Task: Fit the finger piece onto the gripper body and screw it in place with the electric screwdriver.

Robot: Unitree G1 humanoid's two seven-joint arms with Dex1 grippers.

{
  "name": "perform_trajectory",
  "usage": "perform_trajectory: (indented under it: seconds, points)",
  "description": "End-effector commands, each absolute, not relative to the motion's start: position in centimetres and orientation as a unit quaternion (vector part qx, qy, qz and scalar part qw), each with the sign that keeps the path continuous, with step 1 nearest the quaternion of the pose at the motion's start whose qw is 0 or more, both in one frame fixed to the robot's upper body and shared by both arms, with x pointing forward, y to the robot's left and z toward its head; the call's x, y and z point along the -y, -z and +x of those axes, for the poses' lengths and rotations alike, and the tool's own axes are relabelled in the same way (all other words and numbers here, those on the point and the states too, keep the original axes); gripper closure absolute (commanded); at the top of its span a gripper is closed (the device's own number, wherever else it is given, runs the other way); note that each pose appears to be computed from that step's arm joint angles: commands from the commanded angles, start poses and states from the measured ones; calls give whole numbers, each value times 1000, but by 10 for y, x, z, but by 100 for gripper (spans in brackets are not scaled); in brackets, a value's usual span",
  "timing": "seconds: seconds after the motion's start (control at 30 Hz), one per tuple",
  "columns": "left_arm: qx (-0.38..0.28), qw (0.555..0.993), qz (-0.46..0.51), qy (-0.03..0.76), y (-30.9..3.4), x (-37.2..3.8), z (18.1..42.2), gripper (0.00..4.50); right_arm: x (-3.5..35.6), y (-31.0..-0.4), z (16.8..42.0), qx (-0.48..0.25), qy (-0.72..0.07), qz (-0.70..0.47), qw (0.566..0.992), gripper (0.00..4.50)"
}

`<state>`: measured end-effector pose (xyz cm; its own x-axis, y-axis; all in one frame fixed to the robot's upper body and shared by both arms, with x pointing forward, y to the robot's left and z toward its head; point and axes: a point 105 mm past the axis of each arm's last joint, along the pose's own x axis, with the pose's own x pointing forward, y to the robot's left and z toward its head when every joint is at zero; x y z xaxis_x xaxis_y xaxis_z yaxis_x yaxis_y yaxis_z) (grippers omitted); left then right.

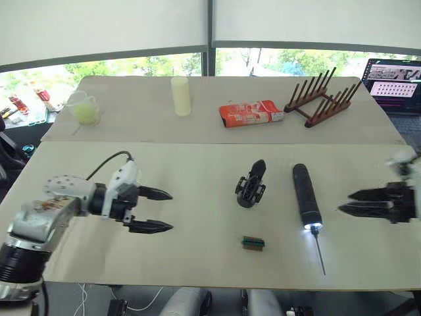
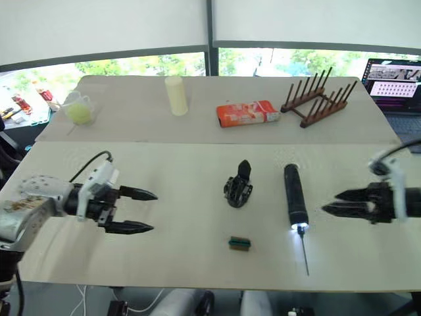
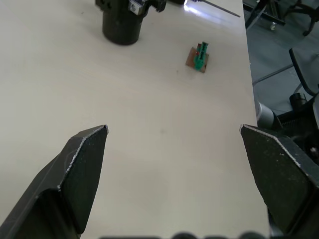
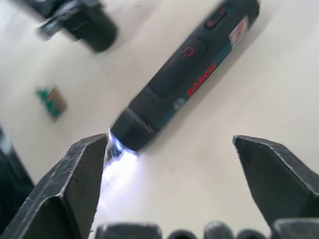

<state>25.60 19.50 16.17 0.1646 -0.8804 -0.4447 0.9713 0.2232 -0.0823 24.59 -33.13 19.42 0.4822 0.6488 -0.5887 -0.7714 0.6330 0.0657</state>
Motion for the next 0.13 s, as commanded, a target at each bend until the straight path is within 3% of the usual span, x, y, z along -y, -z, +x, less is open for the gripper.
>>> perform_trajectory:
  seconds: [0.03, 0.13]
  points:
    - [-189, 785, 124, 576, -183, -223, 263, 0, 355, -213, 225, -275, -421, -185, 844, 4]
    - [-181, 797, 131, 561, -191, -234, 265, 0, 370, -201, 208, -297, -412, -209, 835, 4]
